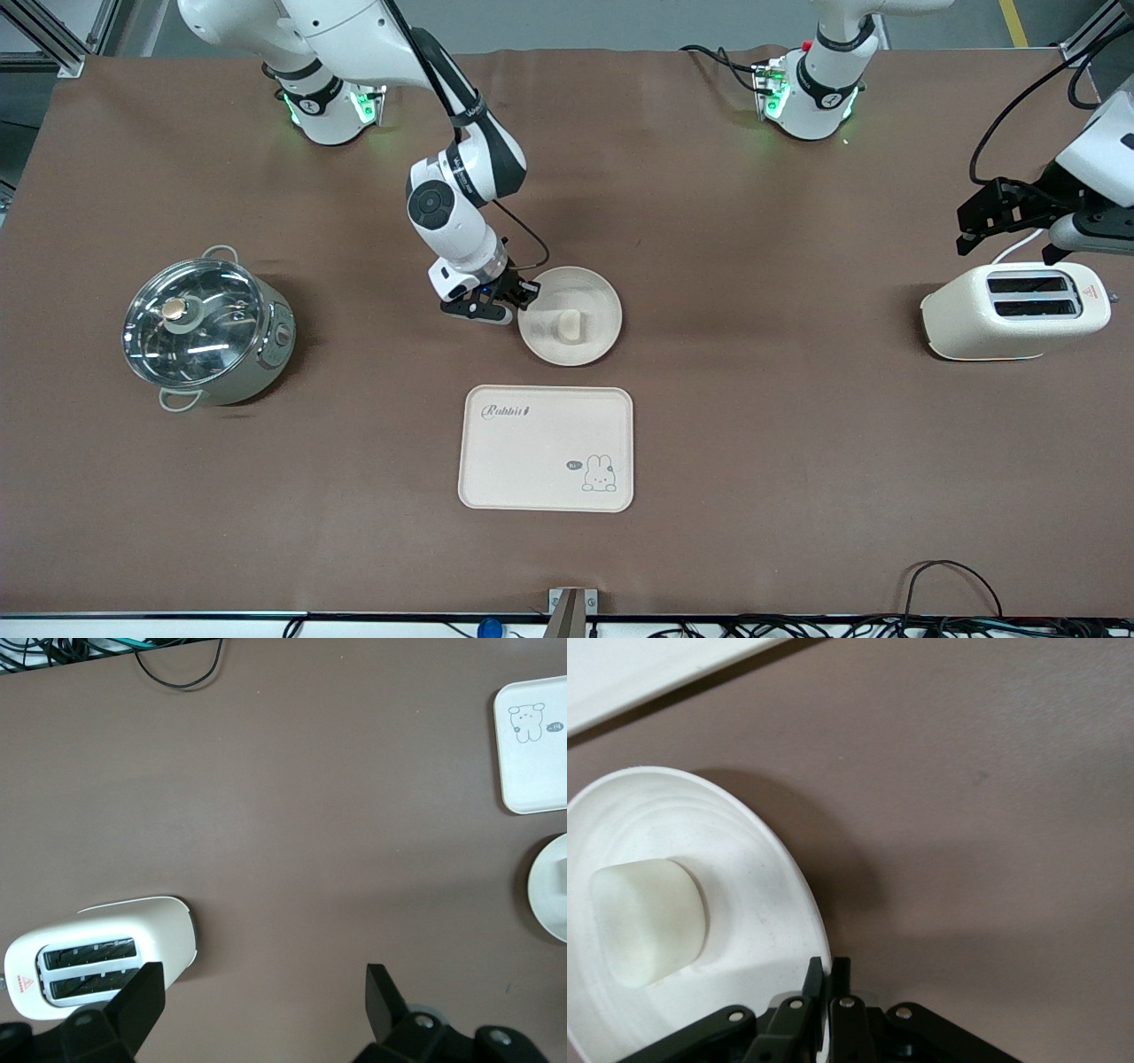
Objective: Place bun in plate and plate on tray
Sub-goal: 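Grip the plate rim with the right gripper and lift it, then move the plate over the Rabbit tray and lower it with the right gripper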
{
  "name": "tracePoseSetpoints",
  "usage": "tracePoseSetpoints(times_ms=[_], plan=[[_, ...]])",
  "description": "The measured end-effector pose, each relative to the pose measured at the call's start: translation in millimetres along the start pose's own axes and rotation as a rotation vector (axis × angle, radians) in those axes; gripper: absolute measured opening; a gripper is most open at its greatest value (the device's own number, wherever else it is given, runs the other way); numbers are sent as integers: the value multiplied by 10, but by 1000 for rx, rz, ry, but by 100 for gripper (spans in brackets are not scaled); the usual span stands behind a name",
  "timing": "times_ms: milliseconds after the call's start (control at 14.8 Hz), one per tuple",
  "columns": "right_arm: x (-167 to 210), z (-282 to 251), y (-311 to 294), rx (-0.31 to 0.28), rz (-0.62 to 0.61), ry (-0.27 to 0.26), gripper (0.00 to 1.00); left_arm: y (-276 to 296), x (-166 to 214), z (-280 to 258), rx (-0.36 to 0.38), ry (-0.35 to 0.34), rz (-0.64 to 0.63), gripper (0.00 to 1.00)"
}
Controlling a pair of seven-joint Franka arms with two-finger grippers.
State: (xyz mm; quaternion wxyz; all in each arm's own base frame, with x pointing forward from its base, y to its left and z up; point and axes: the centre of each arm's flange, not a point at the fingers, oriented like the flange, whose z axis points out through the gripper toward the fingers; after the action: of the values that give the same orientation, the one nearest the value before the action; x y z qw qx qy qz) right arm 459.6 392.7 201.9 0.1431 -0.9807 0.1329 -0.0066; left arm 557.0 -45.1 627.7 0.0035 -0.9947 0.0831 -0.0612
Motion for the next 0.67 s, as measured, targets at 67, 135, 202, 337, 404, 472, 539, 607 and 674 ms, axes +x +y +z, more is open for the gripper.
tracePoseSetpoints(times_ms=[67,135,202,337,404,472,539,607,674], plan=[[22,-39,-23,11,7,2,4,-3,18,6,0,0,0,100],[58,-85,-34,19,15,1,4,-5,27,11,0,-1,-1,100],[105,-142,-33,25,20,1,4,-6,30,11,0,-1,-1,100],[224,-266,-28,42,28,12,4,-7,30,4,0,1,-1,100],[307,-339,-51,60,39,23,4,-6,31,1,0,1,-1,100],[396,-422,-100,84,49,35,4,-7,31,0,1,1,-1,100],[490,-513,-161,108,55,49,4,-7,31,-1,1,1,-1,100],[577,-579,-215,126,61,59,4,-9,31,-1,1,1,-1,100],[653,-598,-253,137,65,67,4,-11,31,-2,1,1,-1,100]])
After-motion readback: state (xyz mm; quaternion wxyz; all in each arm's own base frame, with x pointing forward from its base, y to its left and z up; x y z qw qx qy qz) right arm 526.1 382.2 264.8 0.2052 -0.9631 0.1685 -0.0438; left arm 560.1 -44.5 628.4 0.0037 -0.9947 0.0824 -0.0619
